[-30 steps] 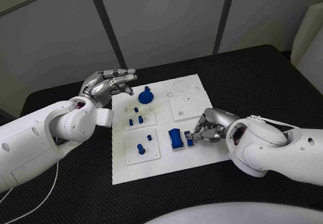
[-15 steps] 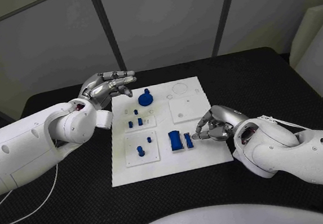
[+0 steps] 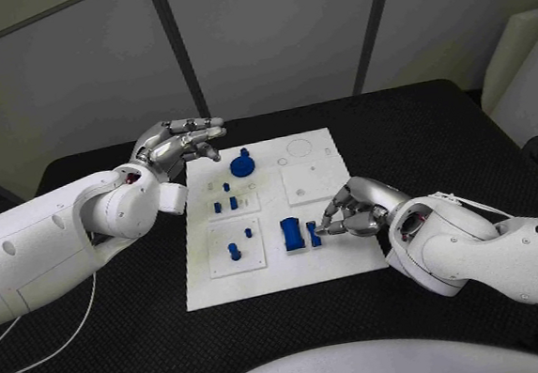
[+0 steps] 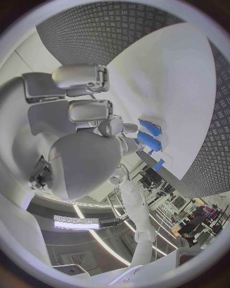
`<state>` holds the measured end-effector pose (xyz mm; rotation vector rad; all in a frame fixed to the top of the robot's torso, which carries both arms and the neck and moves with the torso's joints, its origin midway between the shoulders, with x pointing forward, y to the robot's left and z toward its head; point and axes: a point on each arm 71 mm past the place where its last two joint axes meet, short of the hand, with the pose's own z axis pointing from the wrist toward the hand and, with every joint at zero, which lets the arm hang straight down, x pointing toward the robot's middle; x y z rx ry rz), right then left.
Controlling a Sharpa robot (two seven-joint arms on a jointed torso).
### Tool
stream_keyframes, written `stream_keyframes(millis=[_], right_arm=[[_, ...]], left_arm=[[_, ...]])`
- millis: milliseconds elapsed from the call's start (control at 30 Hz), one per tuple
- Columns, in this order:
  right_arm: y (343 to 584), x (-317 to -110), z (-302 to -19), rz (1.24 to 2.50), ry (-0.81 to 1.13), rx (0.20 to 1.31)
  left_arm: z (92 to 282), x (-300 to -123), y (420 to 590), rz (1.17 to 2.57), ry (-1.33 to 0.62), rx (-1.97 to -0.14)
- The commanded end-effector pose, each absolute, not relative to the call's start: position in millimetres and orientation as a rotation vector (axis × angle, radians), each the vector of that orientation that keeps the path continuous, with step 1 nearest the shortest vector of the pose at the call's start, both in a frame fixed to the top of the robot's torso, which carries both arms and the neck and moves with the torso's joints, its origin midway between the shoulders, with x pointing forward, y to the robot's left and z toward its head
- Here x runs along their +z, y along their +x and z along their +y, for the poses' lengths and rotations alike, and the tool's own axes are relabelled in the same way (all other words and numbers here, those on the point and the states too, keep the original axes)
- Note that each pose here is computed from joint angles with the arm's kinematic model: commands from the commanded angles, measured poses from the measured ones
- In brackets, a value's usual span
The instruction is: Assemble the parts on the task board
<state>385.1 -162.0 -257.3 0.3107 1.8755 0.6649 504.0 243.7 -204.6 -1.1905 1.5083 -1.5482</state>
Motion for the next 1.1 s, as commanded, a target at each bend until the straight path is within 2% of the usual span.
stream_keyframes(millis=[33,467,1100], right_arm=[[384.7,-259.5,-159.3,1.914,0.276,0.643],[389.1,-259.9,-156.6,1.874,0.257,0.579],[393.9,-263.8,-148.4,1.877,0.203,0.561]], left_arm=[[241.8,-203.3,503.8,1.509,-1.186,-1.565],[241.6,-203.1,503.4,1.510,-1.185,-1.566],[242.0,-203.3,503.6,1.511,-1.186,-1.565]])
